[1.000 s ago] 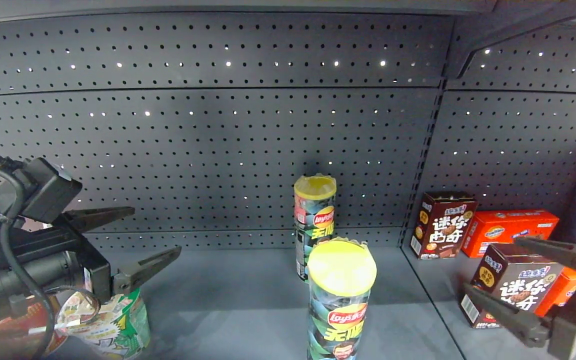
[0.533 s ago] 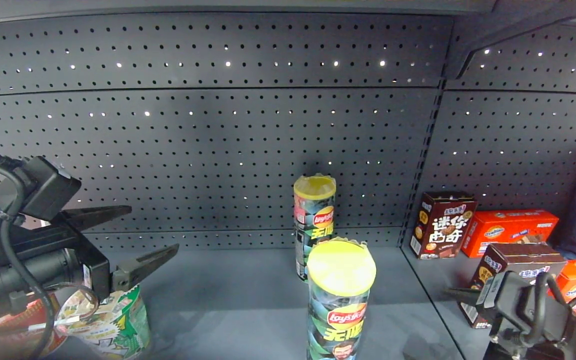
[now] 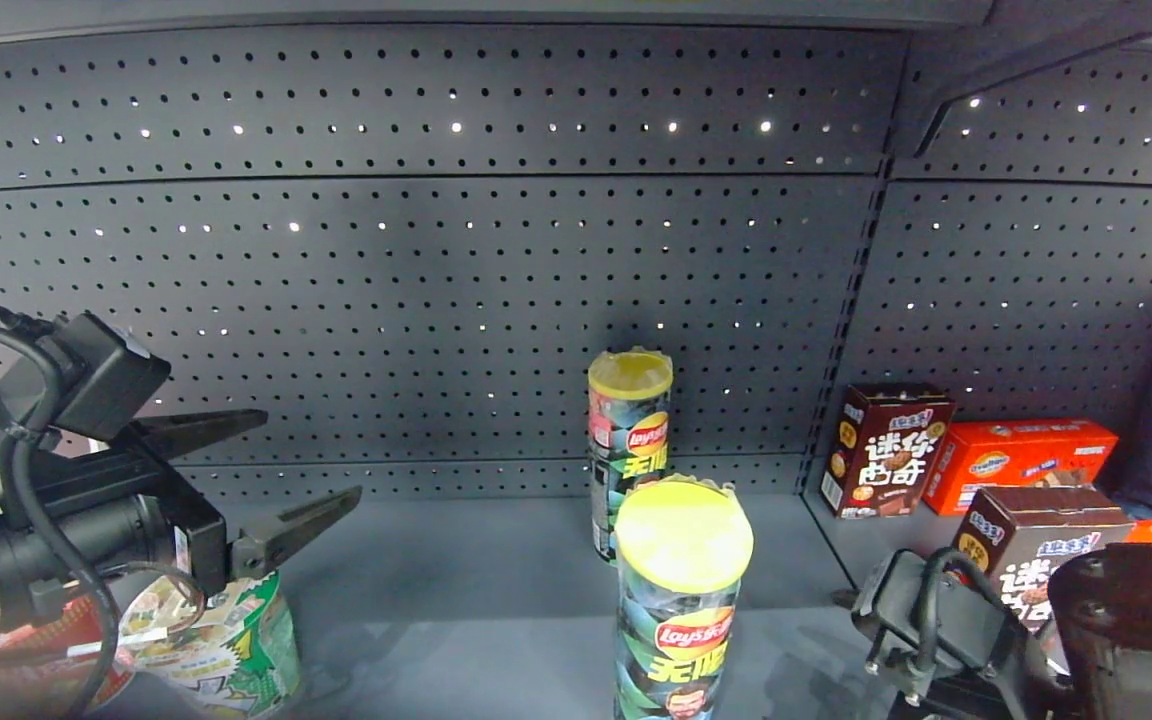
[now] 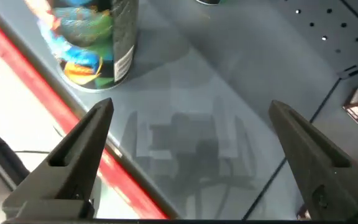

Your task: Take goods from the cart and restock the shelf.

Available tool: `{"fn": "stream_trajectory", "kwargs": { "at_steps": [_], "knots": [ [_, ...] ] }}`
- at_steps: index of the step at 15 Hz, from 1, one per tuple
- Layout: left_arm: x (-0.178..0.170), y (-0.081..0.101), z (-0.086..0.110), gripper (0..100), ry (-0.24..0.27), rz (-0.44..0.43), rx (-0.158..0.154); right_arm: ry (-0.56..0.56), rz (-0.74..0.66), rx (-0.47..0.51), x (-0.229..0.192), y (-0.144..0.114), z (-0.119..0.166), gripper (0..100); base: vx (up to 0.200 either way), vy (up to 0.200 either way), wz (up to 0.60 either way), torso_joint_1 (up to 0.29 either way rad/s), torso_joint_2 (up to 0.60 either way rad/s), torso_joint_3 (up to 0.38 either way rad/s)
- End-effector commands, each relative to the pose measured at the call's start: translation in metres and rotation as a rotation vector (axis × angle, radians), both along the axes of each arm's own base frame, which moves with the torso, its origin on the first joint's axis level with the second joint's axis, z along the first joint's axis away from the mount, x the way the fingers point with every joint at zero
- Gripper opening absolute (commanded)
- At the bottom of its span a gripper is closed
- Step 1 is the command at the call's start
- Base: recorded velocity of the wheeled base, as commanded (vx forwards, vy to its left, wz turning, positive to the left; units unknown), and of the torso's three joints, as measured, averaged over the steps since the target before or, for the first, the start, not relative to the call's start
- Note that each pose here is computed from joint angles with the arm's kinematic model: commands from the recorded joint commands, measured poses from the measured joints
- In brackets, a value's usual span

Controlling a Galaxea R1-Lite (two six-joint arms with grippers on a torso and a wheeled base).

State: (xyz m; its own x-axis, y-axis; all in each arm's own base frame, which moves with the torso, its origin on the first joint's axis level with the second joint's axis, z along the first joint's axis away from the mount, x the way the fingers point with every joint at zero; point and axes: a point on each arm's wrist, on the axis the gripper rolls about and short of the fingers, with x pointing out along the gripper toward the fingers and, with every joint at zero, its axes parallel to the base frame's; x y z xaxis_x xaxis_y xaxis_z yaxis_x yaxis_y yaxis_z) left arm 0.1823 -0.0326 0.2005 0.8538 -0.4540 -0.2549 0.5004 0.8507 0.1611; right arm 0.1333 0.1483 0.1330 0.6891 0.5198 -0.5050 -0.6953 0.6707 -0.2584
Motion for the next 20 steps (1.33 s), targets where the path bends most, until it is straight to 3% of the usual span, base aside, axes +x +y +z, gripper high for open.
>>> {"fn": "stream_trajectory", "kwargs": {
  "at_steps": [1, 20],
  "knots": [
    [0.000, 0.000, -0.001, 100, 0.002, -0.002, 0.000, 0.020, -0.030, -0.027, 0.014, 0.006, -0.006, 100, 0.000, 0.000, 0.00, 0.000, 0.00, 0.000],
    [0.001, -0.001, -0.007, 100, 0.027, -0.004, 0.006, 0.018, 0.006, -0.027, 0.026, 0.031, -0.010, 100, 0.000, 0.000, 0.00, 0.000, 0.00, 0.000]
  ]
}}
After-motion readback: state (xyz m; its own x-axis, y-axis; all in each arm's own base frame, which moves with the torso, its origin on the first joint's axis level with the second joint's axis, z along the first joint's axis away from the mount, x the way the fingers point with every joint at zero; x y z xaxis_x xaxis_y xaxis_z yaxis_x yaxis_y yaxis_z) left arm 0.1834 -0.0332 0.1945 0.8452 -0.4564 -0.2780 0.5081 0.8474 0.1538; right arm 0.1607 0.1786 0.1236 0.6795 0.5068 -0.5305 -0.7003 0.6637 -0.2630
